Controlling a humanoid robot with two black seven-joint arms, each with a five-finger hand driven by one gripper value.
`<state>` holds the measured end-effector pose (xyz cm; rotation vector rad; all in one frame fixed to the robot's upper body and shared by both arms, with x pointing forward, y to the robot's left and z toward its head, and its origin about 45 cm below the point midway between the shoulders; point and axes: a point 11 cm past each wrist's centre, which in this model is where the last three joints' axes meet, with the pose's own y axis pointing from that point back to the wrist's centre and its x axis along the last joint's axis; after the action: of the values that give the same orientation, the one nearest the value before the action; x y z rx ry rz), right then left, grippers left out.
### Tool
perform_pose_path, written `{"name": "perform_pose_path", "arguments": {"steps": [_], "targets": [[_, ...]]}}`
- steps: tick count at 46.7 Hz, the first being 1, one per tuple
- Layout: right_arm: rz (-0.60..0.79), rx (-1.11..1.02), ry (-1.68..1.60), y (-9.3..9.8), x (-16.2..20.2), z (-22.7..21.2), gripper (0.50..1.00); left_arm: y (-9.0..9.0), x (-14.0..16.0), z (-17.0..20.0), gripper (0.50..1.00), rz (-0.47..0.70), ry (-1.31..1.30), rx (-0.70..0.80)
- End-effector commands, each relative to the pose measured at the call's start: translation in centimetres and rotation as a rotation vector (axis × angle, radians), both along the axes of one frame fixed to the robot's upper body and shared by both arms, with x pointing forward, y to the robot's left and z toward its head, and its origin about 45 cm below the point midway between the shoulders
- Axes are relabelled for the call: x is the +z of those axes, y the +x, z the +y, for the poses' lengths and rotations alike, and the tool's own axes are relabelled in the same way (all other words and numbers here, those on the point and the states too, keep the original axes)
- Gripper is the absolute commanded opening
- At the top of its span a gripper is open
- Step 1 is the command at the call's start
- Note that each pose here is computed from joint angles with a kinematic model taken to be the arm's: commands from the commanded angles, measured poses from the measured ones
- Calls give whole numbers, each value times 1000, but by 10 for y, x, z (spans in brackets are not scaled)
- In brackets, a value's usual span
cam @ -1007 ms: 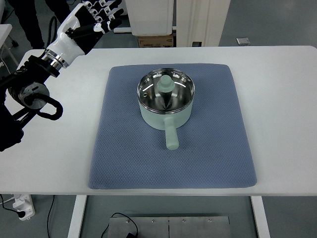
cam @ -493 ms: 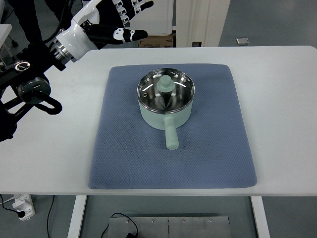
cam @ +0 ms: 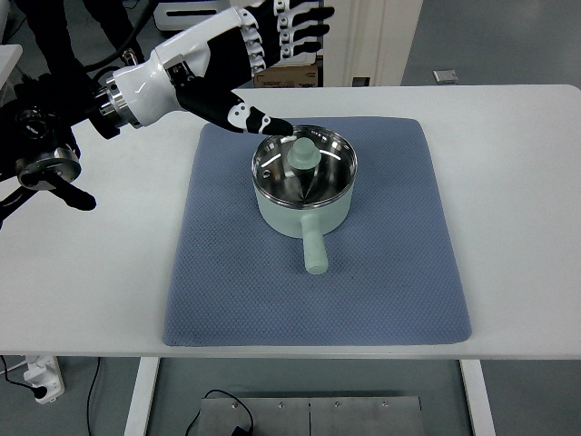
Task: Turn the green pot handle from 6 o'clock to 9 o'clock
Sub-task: 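Lower the left hand onto the saucepan handle nearest the robot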
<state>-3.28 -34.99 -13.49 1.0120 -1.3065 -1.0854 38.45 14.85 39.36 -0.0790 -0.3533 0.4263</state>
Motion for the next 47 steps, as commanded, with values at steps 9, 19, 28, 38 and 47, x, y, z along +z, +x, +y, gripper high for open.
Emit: {"name": "perform_pose_path", "arguments": {"steps": [9,19,28,38,47], "targets": [[0,0,0,0,0,0,1000,-22,-21,-21,1000,-123,195,-129],[0,0,0,0,0,0,1000,-35,-29,-33,1000,-195,300,-230],[0,0,0,0,0,0,1000,-46,-37,-47,1000,-261,420,-343],[0,0,0,0,0,0,1000,-56,-46,-61,1000,-329,545,-452],[0,0,0,0,0,0,1000,-59,-46,-78,1000,-404,596,-488]]}}
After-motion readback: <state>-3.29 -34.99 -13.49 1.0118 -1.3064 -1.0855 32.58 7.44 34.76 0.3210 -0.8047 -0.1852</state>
